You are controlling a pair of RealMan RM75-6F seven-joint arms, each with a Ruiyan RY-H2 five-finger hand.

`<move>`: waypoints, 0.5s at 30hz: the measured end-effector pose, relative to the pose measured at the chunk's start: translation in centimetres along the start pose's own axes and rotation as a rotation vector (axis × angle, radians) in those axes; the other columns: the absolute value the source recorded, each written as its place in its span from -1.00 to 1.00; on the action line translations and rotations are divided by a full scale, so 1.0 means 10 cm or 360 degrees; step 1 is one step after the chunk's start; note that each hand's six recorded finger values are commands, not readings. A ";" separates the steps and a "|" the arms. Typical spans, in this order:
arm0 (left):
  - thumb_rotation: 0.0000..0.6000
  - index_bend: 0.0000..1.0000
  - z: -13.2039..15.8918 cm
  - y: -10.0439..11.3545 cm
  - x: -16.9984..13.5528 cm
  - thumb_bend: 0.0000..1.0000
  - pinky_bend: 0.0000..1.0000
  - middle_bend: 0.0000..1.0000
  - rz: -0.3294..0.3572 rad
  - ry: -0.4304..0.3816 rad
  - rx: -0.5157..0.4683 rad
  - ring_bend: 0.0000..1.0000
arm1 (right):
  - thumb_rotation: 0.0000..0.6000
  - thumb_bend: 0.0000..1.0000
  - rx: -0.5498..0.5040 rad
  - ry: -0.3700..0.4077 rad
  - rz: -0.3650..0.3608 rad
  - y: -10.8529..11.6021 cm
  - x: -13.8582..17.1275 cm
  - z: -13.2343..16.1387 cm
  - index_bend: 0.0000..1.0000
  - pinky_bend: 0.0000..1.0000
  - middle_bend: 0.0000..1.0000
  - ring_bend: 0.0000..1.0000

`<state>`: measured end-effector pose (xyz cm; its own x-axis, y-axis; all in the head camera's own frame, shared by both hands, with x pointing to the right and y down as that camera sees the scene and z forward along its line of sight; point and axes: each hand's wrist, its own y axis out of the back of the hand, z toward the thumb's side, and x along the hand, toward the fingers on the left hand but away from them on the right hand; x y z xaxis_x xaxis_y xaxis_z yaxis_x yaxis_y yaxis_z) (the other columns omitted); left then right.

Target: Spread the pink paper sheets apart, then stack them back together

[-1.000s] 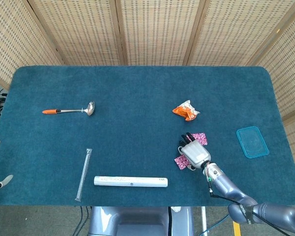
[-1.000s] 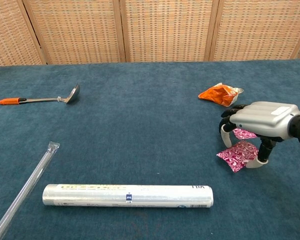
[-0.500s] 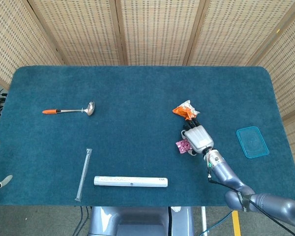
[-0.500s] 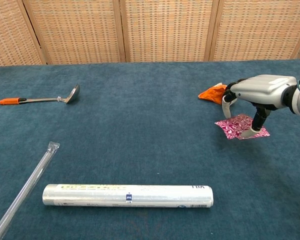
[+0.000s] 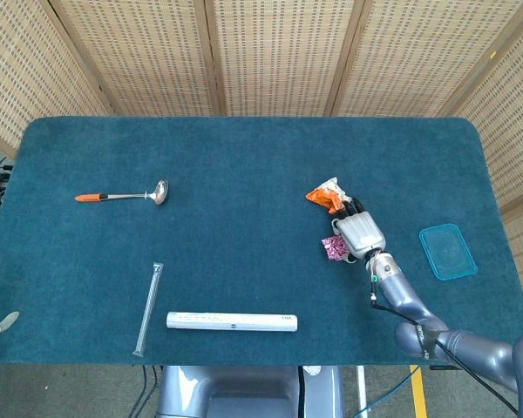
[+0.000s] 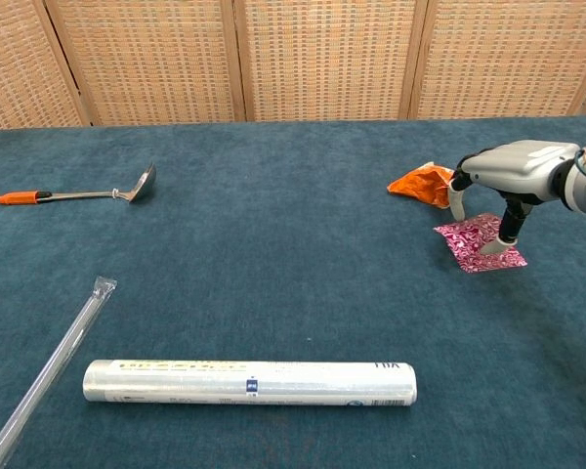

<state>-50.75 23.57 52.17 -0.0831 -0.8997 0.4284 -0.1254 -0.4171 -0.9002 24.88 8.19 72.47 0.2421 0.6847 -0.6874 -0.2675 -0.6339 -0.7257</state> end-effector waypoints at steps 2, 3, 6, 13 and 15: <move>0.90 -0.80 0.00 0.00 0.00 -1.00 -1.00 -1.00 -0.0001 0.0002 0.0001 -1.00 | 1.00 -0.27 0.0000 -0.0015 0.0008 -0.02 -0.01 -0.04 -0.11 -1.00 -0.57 -1.00; 0.91 -0.81 0.00 0.00 0.00 -1.00 -1.00 -1.00 -0.0002 0.0003 0.0002 -1.00 | 1.00 -0.27 0.0001 -0.0020 0.0011 -0.03 -0.02 -0.05 -0.11 -1.00 -0.57 -1.00; 0.91 -0.81 0.00 -0.01 0.00 -1.00 -1.00 -1.00 -0.0005 0.0001 0.0003 -1.00 | 1.00 -0.28 -0.0002 -0.0031 0.0022 -0.06 -0.02 -0.08 -0.16 -1.00 -0.58 -1.00; 0.91 -0.81 0.00 0.00 0.00 -1.00 -1.00 -1.00 -0.0001 0.0004 0.0007 -1.00 | 1.00 -0.43 -0.0007 -0.0040 0.0034 -0.10 -0.04 -0.11 -0.24 -1.00 -0.62 -1.00; 0.90 -0.81 0.00 0.00 -0.01 -1.00 -1.00 -1.00 -0.0001 0.0003 0.0007 -1.00 | 1.00 -0.48 -0.0007 -0.0041 0.0034 -0.10 -0.04 -0.11 -0.27 -1.00 -0.63 -1.00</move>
<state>-50.69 23.61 52.14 -0.0849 -0.8991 0.4294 -0.1210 -0.4185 -0.9001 26.07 8.14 73.42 0.2124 0.6799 -0.7018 -0.2684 -0.6500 -0.7110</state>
